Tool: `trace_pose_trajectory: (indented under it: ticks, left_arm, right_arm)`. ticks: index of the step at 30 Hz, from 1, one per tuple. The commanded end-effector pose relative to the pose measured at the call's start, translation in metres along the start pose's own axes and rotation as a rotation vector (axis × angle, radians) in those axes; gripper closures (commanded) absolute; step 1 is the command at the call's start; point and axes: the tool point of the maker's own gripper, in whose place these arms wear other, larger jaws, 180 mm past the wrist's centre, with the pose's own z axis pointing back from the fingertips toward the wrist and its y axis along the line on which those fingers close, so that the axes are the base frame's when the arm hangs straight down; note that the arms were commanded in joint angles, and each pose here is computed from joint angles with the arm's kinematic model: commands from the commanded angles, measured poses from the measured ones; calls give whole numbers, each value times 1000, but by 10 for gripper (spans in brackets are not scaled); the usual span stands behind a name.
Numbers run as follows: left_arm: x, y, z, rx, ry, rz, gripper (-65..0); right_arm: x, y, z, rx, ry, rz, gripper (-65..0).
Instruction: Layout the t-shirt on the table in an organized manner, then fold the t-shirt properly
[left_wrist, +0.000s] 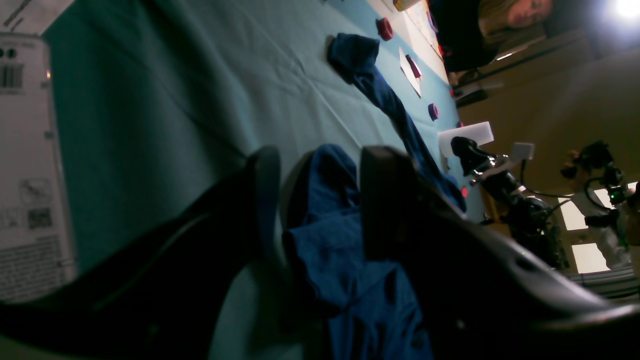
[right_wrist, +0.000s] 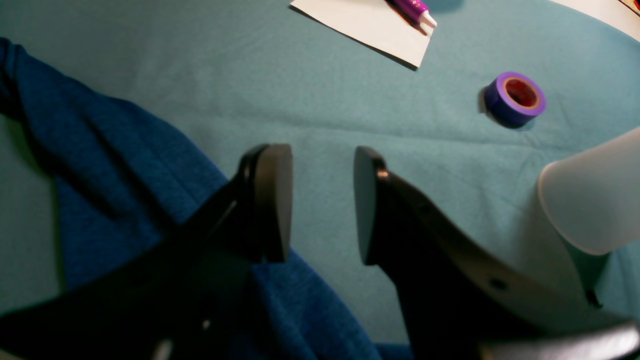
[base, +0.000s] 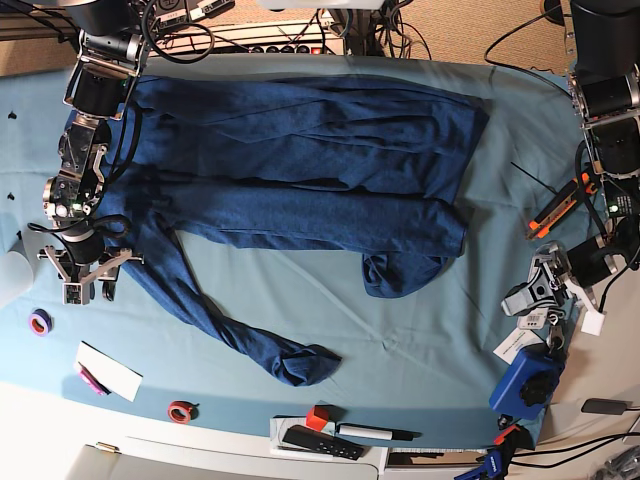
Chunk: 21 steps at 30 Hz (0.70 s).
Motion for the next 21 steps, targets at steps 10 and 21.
trace_pose_trajectory:
  ticks: [10, 21]
  left_arm:
    - [24, -4, 5, 16, -42, -57, -268]
    - [24, -4, 5, 16, -41, -56, -268]
  right_arm:
    - [22, -14, 0, -29, -46, 10, -211]
    - [22, -14, 0, -29, -46, 10, -211]
